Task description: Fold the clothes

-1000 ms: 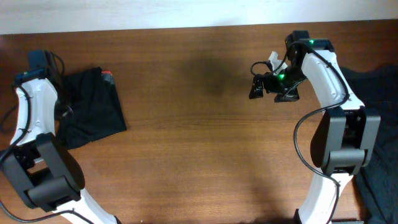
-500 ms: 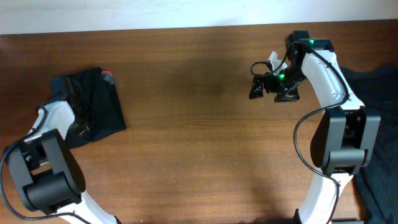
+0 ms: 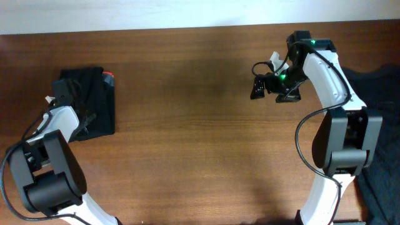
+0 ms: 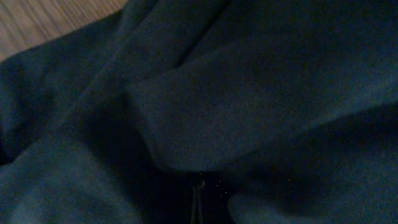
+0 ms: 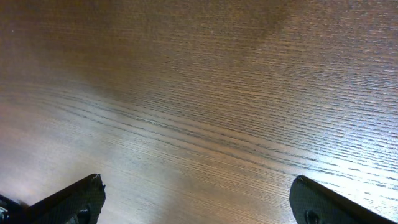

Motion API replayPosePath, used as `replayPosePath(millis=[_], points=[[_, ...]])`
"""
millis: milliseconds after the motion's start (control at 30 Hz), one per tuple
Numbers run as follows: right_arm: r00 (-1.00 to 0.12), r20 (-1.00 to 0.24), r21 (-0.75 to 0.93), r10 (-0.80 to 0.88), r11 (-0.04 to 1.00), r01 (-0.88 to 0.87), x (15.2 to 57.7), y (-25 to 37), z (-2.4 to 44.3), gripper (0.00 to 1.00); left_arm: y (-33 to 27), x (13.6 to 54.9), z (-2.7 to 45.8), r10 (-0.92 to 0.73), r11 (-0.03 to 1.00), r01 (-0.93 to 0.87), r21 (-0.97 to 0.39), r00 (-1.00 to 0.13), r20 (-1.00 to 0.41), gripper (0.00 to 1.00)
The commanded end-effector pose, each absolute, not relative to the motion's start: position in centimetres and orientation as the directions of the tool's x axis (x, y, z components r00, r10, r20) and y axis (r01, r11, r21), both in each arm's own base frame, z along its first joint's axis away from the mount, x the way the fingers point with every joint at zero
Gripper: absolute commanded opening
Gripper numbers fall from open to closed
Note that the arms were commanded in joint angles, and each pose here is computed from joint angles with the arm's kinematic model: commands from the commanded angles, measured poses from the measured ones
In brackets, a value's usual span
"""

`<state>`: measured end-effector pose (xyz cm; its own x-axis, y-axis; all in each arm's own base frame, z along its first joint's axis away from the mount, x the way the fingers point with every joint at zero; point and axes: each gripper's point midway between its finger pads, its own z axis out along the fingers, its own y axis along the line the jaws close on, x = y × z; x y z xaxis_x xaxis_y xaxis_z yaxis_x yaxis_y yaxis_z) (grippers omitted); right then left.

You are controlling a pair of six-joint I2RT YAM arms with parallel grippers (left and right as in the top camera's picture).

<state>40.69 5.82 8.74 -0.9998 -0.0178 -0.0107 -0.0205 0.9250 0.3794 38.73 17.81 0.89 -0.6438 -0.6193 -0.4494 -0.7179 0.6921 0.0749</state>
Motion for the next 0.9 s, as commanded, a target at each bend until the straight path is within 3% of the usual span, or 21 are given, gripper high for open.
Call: replayPosePath(millis=[0,167,267,367,567,867], points=[[-0.999,-0.047,0.372,-0.021,0.928,-0.037,41.0,5.6,9.9,0.99,18.5,39.2,1.0,-0.584,0.709,-0.696,0.115,-0.671,-0.457,0.01],[-0.999,-0.047,0.372,-0.021,0.928,-0.037,41.0,5.6,9.9,0.99,18.3,41.9,6.5,-0.549,0.742,-0.666,0.07,-0.665,-0.506,0.01],[-0.999,-0.047,0.372,-0.021,0.928,-0.037,41.0,5.6,9.9,0.99,16.2,44.2,10.0,-0.552,0.791,-0.607,-0.075,-0.657,-0.513,0.02],[-0.999,-0.047,0.372,-0.021,0.928,-0.037,41.0,5.6,9.9,0.99,13.4,45.9,11.7,-0.545,0.828,-0.527,-0.193,-0.674,-0.498,0.09],[-0.999,-0.047,0.372,-0.021,0.928,-0.037,41.0,5.6,9.9,0.99,10.3,46.5,9.4,-0.464,0.882,-0.443,-0.16,-0.755,-0.464,0.0],[-0.999,-0.047,0.372,-0.021,0.928,-0.037,41.0,5.6,9.9,0.99,7.6,46.3,1.7,-0.379,0.923,-0.375,-0.081,-0.862,-0.337,0.0]])
